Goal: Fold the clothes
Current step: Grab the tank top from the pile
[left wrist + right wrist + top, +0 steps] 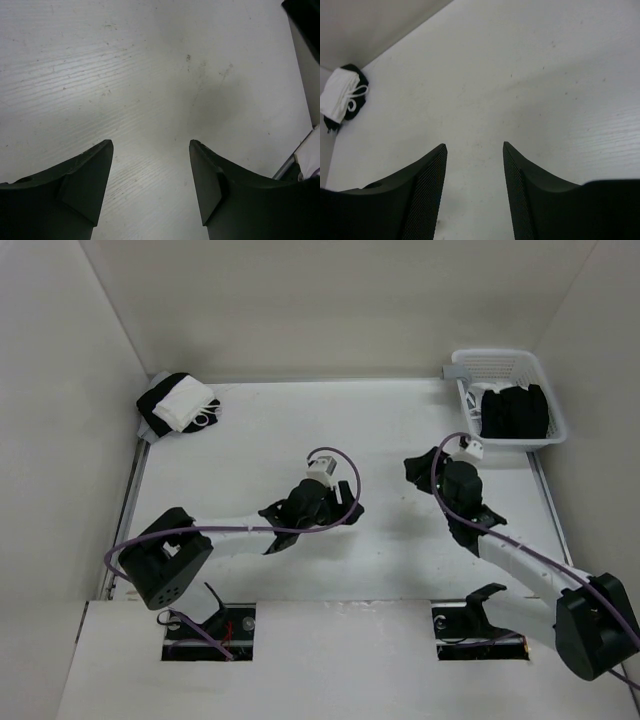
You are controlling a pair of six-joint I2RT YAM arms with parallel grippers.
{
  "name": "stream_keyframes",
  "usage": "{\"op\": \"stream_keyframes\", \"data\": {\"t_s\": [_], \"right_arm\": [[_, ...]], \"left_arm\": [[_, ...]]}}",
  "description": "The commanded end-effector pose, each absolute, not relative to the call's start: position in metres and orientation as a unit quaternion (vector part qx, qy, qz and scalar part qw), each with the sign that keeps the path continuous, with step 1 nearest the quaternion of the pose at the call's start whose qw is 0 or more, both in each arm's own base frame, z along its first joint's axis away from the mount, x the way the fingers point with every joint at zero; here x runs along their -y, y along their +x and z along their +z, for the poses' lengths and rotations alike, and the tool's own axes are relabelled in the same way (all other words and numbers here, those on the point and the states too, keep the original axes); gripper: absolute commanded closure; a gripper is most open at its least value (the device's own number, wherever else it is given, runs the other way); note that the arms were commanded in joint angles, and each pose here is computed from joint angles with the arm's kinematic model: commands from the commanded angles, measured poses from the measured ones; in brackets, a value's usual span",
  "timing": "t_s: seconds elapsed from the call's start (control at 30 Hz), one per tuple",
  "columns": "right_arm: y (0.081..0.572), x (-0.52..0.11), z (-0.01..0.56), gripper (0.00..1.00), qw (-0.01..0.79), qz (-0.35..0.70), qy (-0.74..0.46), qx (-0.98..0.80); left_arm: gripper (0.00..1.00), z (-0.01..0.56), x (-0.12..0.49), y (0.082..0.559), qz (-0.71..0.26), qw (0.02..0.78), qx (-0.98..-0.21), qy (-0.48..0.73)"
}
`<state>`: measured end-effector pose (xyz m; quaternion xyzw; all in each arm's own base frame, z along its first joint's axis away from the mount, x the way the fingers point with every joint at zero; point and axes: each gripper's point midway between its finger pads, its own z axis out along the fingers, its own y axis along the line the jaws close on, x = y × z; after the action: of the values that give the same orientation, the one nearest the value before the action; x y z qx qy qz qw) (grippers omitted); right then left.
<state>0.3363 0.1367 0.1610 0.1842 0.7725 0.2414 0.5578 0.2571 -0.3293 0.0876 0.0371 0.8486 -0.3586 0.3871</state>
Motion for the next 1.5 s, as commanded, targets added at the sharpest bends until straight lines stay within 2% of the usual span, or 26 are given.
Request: {"op": "stream_keyframes", "data": {"t_s": [0.0, 0.1, 0.17, 0.23, 0.27, 0.37, 0.43, 0.5, 0.53, 0.7, 0.9, 1.03, 1.17, 1.27, 1.3, 1.33, 1.47], "right_arm": [[0.357, -0.102, 0.205, 0.52, 0.600, 0.194, 0.214, -0.746], [0.367, -0.079, 0.218, 0.64, 0.610, 0.167, 0.231, -0.739], [0.378, -0.058, 0.226, 0.78, 0.616, 0.142, 0.245, -0.735], [0.386, -0.041, 0.230, 0.86, 0.616, 0.125, 0.260, -0.733], [0.396, -0.027, 0.233, 0.94, 0.614, 0.108, 0.270, -0.734], [0.422, 0.026, 0.239, 0.99, 0.597, 0.038, 0.305, -0.741], [0.434, 0.050, 0.240, 0.97, 0.591, 0.009, 0.318, -0.741], [0.456, 0.088, 0.236, 0.83, 0.582, -0.040, 0.338, -0.738], [0.469, 0.112, 0.229, 0.71, 0.574, -0.077, 0.350, -0.736], [0.516, 0.176, 0.197, 0.49, 0.542, -0.137, 0.367, -0.744], [0.553, 0.212, 0.171, 0.42, 0.527, -0.141, 0.361, -0.756], [0.567, 0.219, 0.150, 0.42, 0.514, -0.141, 0.356, -0.768], [0.576, 0.220, 0.138, 0.50, 0.503, -0.138, 0.355, -0.776], [0.577, 0.221, 0.148, 0.89, 0.516, -0.138, 0.360, -0.765], [0.577, 0.221, 0.156, 0.97, 0.529, -0.134, 0.362, -0.755], [0.576, 0.219, 0.166, 1.00, 0.543, -0.128, 0.364, -0.746], [0.557, 0.211, 0.238, 1.00, 0.615, -0.105, 0.372, -0.687]], "left_arm": [[0.39, 0.120, 0.346, 0.253, -0.409, 0.407, -0.814, 0.065], [0.40, 0.114, 0.347, 0.247, -0.413, 0.414, -0.808, 0.075], [0.42, 0.114, 0.347, 0.248, -0.416, 0.420, -0.803, 0.075], [0.43, 0.114, 0.345, 0.249, -0.415, 0.424, -0.801, 0.075], [0.44, 0.117, 0.344, 0.249, -0.417, 0.427, -0.799, 0.076], [0.52, 0.124, 0.342, 0.247, -0.417, 0.438, -0.792, 0.085], [0.53, 0.126, 0.342, 0.246, -0.415, 0.444, -0.789, 0.087], [0.54, 0.127, 0.342, 0.246, -0.414, 0.448, -0.787, 0.088], [0.54, 0.127, 0.342, 0.245, -0.414, 0.449, -0.787, 0.089], [0.51, 0.120, 0.340, 0.250, -0.412, 0.448, -0.789, 0.084], [0.50, 0.111, 0.342, 0.251, -0.408, 0.442, -0.794, 0.087], [0.49, 0.104, 0.343, 0.255, -0.406, 0.435, -0.800, 0.084], [0.49, 0.104, 0.345, 0.256, -0.411, 0.432, -0.799, 0.082], [0.49, 0.102, 0.344, 0.258, -0.410, 0.431, -0.800, 0.079], [0.49, 0.102, 0.344, 0.258, -0.410, 0.431, -0.800, 0.077], [0.49, 0.102, 0.344, 0.258, -0.410, 0.430, -0.800, 0.077], [0.49, 0.102, 0.345, 0.258, -0.412, 0.429, -0.800, 0.077]]}}
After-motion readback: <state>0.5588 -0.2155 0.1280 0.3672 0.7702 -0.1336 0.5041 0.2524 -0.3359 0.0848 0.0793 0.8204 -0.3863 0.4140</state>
